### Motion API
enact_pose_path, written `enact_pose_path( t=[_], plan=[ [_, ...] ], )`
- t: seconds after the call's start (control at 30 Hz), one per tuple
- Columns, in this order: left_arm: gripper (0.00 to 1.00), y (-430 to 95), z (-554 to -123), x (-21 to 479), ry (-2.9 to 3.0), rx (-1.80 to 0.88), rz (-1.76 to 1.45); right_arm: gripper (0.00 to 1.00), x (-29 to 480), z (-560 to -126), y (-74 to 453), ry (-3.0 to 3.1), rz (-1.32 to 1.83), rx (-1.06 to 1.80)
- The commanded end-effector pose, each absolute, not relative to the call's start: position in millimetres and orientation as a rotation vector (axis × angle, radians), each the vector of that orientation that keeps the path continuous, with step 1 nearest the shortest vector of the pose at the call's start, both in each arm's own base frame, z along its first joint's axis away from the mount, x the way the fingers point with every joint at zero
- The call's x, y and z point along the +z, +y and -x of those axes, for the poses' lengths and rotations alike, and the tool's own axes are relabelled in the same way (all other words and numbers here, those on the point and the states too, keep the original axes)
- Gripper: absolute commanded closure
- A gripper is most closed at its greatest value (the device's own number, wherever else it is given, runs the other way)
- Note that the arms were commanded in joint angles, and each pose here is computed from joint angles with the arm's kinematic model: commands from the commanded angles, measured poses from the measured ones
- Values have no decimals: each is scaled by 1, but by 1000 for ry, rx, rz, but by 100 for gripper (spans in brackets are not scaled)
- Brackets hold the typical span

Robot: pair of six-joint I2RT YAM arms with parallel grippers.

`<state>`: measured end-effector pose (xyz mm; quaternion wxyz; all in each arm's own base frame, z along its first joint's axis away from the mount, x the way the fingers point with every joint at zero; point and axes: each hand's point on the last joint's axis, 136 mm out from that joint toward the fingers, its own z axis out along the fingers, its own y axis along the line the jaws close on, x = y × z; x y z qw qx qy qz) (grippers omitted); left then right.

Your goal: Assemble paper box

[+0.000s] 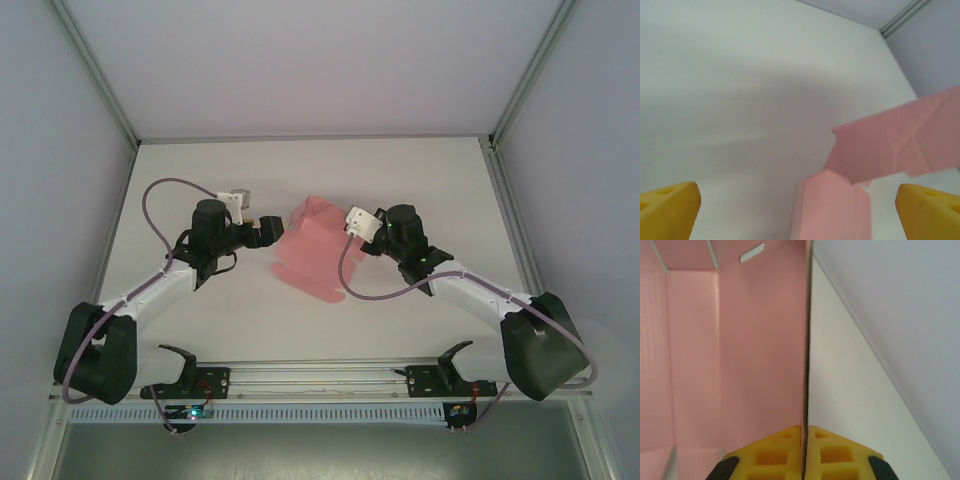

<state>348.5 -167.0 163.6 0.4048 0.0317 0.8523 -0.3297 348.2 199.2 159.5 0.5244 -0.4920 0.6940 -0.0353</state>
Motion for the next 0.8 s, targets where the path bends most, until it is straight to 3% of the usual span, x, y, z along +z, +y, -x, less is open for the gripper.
enact_pose_path(
  t=[0.0, 0.17, 0.4, 0.6, 0.77],
  plan=[
    [0, -146, -337, 141, 2285, -617, -107, 100, 161, -349, 205, 1665, 1204, -45],
    [0, -132, -361, 162, 2213, -513, -49, 100, 154, -346, 208, 1616, 1285, -76],
    [0, -155, -405, 167, 2191, -629, -73, 100, 148, -354, 215, 1516, 1373, -293],
    [0, -190, -395, 153, 2137, -783, -377, 100, 139, -366, 216, 1453, 1387, -470],
    [12, -203, -375, 136, 2120, -869, -524, 100, 132, -372, 219, 1425, 1401, -518]
  ],
)
